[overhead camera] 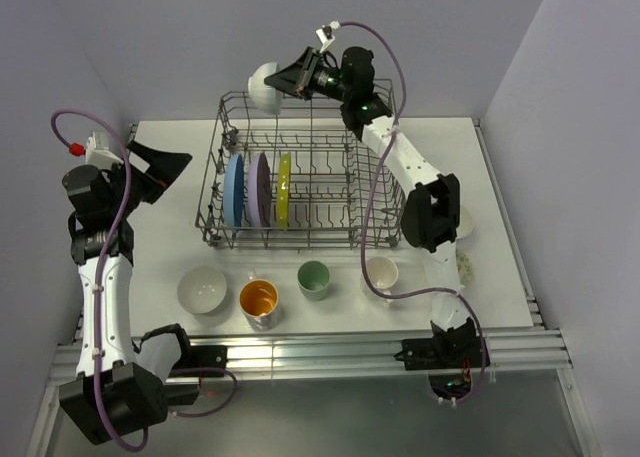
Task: Load the mixed dishes into the dish rack
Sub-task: Insert the bowl into the dish rack
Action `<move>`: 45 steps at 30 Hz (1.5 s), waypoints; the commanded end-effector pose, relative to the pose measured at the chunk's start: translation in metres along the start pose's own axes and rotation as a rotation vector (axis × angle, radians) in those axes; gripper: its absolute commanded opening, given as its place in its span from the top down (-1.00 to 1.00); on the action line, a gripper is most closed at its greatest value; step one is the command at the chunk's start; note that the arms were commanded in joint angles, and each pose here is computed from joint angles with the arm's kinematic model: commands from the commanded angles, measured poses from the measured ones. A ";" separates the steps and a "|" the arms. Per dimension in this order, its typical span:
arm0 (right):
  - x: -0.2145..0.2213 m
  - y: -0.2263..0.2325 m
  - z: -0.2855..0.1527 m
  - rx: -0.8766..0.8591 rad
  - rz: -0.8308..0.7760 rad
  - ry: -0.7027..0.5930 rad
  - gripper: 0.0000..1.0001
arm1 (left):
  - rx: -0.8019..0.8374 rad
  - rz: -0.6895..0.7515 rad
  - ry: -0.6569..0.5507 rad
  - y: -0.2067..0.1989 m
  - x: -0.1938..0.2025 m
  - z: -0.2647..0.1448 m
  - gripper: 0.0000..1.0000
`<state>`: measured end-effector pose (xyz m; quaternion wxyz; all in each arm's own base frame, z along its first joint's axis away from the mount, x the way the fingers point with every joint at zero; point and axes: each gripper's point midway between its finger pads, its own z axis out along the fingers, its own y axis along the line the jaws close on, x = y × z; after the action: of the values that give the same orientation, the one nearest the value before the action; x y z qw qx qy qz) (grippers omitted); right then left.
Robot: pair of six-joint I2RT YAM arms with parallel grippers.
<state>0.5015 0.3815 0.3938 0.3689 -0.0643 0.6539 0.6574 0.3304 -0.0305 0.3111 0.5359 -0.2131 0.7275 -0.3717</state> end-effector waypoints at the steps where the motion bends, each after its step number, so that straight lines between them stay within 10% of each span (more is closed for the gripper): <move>1: -0.021 0.038 0.012 -0.083 -0.066 -0.103 1.00 | 0.060 0.035 -0.045 -0.023 -0.014 -0.004 -0.99; 45: 0.068 -0.056 0.067 -0.104 0.030 0.008 1.00 | -0.009 -0.019 0.019 0.016 0.020 -0.001 -0.98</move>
<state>0.5077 0.4727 0.2634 0.2985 -0.0470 0.6849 0.6631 0.3237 -0.0322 0.2844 0.5229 -0.2299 0.7299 -0.3753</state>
